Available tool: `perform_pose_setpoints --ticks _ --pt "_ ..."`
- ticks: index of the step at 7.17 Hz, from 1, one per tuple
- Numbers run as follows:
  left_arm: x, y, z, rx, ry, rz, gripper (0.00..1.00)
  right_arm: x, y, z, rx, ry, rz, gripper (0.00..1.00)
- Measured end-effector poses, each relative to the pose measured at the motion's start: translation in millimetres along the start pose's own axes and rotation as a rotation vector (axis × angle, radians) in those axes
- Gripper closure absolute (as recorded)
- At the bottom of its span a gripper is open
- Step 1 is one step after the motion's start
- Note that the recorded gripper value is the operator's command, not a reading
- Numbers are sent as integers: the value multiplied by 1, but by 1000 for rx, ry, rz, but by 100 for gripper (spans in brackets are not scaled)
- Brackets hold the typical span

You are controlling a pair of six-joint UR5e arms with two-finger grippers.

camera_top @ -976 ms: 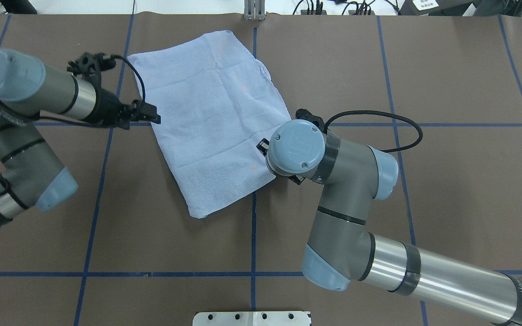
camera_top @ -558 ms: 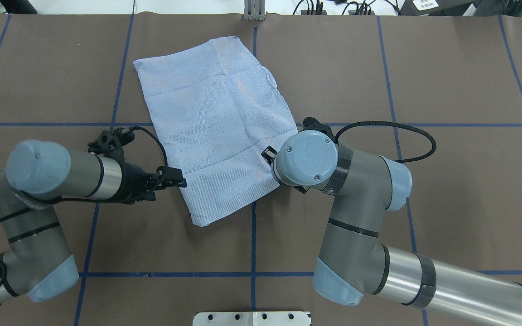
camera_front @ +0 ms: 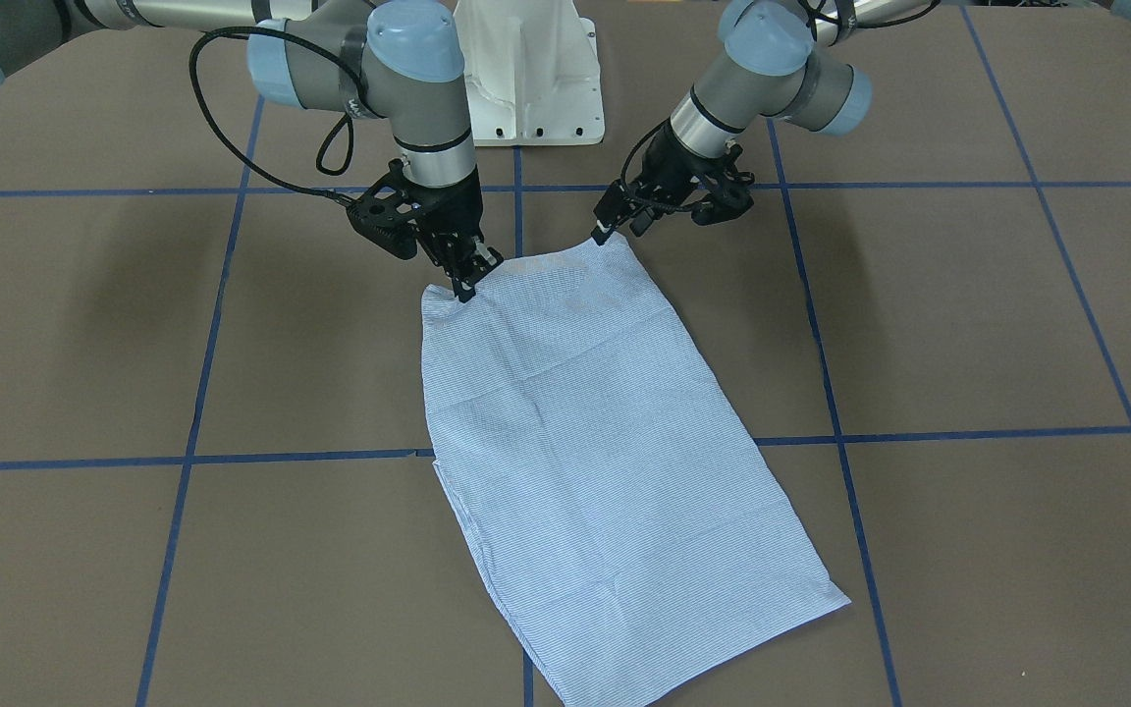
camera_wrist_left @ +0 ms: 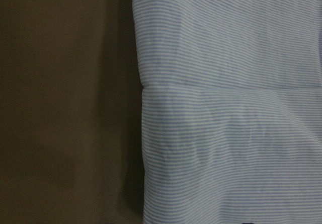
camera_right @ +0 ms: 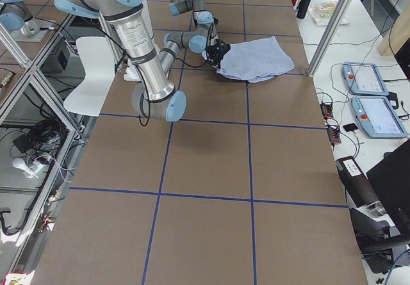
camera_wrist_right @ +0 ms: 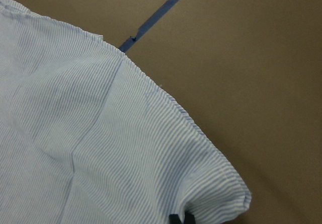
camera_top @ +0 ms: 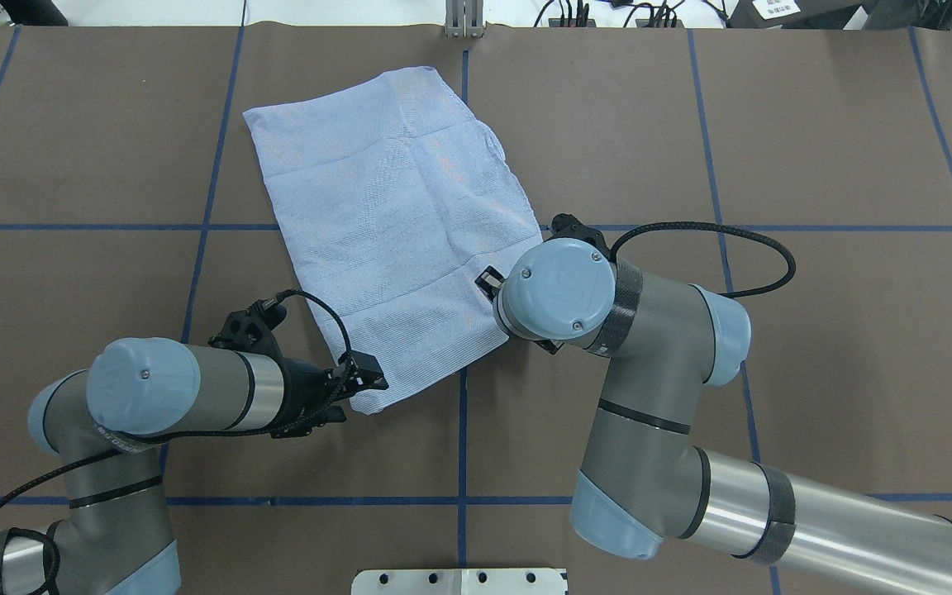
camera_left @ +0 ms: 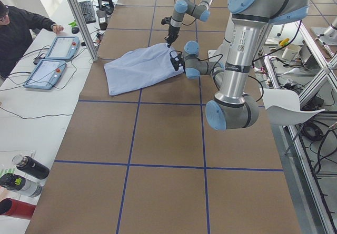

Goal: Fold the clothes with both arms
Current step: 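Grasp the shirt edge nearest the robot with the left gripper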

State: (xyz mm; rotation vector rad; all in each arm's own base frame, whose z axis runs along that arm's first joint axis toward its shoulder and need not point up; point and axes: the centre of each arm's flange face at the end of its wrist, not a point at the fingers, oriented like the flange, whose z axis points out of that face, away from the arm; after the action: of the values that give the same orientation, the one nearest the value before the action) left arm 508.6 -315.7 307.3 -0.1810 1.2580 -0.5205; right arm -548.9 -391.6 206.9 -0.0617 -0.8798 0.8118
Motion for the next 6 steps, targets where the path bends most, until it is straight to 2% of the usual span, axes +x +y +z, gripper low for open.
perform_pose_setpoints --ticks 2,3,4,6 --pt "4 1 13 16 -2 -11 45 0 0 0 0 1 0 100" --pt "4 0 17 27 -3 -15 81 1 0 0 0 0 -1 100" --pt "3 -1 20 32 -6 -22 100 1 0 0 0 0 -1 100" --pt "5 1 18 25 -3 -24 100 4 -2 2 3 4 -1 100"
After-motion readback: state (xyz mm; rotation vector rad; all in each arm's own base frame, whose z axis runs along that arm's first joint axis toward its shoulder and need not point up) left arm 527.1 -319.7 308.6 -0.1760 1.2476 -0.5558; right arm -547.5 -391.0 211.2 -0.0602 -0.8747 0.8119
